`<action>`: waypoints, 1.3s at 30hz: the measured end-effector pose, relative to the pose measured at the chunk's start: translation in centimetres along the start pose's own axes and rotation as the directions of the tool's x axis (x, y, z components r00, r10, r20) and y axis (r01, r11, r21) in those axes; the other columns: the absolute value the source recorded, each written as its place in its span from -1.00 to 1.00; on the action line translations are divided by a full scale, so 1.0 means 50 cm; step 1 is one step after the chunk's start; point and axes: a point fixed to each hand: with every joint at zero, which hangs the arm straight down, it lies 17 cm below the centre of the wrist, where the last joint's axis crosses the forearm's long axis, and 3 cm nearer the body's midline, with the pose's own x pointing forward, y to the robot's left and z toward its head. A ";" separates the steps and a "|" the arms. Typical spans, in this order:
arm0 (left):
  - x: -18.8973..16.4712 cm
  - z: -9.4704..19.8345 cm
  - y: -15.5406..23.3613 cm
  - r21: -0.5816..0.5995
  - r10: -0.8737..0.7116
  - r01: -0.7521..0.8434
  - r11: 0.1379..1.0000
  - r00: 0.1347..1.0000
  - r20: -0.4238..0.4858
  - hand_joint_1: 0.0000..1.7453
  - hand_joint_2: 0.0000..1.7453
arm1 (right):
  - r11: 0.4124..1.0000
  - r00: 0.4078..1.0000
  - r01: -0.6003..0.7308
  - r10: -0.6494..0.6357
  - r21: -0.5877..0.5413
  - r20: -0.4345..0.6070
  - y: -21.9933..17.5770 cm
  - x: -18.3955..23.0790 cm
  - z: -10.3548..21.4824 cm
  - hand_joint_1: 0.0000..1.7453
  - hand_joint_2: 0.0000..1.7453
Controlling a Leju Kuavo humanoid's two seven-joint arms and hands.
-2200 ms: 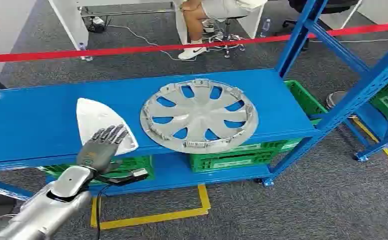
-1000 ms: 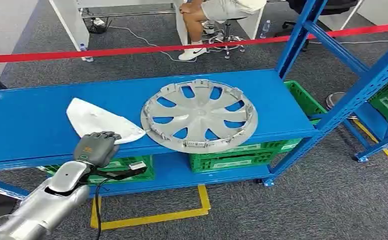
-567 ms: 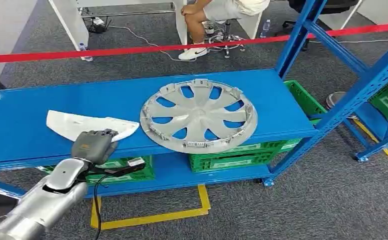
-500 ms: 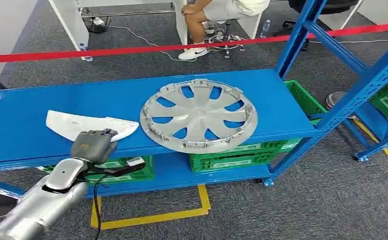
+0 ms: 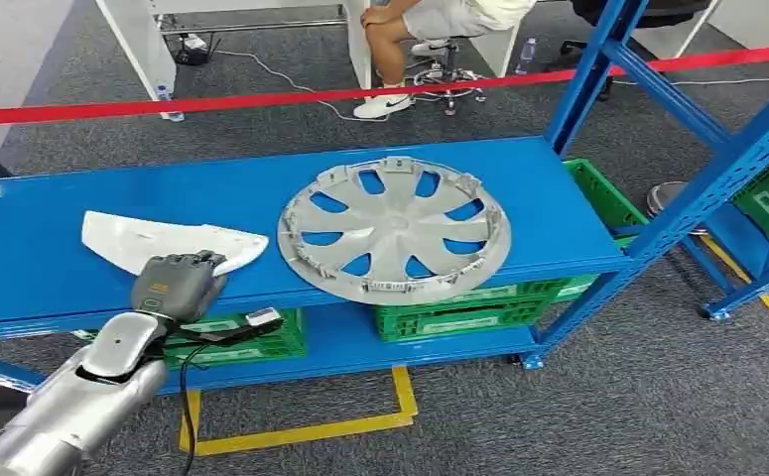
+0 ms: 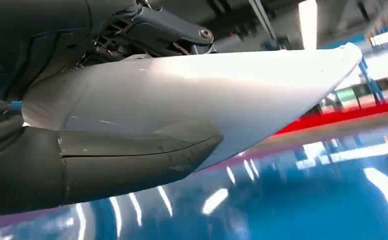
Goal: Take the parts from the cabinet and place them on the table.
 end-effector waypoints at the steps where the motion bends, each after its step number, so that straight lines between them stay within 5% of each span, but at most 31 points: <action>1: 0.000 -0.002 0.017 0.039 -0.010 0.010 0.999 1.000 0.007 1.00 1.00 | 1.000 1.000 0.000 0.000 0.000 0.000 0.000 -0.001 0.000 -1.00 -1.00; 21: 0.012 -0.015 0.259 0.411 -0.060 0.028 0.911 0.996 0.066 1.00 1.00 | 1.000 1.000 -0.009 0.009 -0.010 0.001 -0.004 -0.005 0.001 -1.00 -1.00; 39: -0.026 -0.013 0.268 0.408 0.069 -0.068 0.910 0.998 0.013 1.00 1.00 | 1.000 1.000 -0.010 0.010 -0.012 0.000 -0.004 -0.007 0.001 -1.00 -1.00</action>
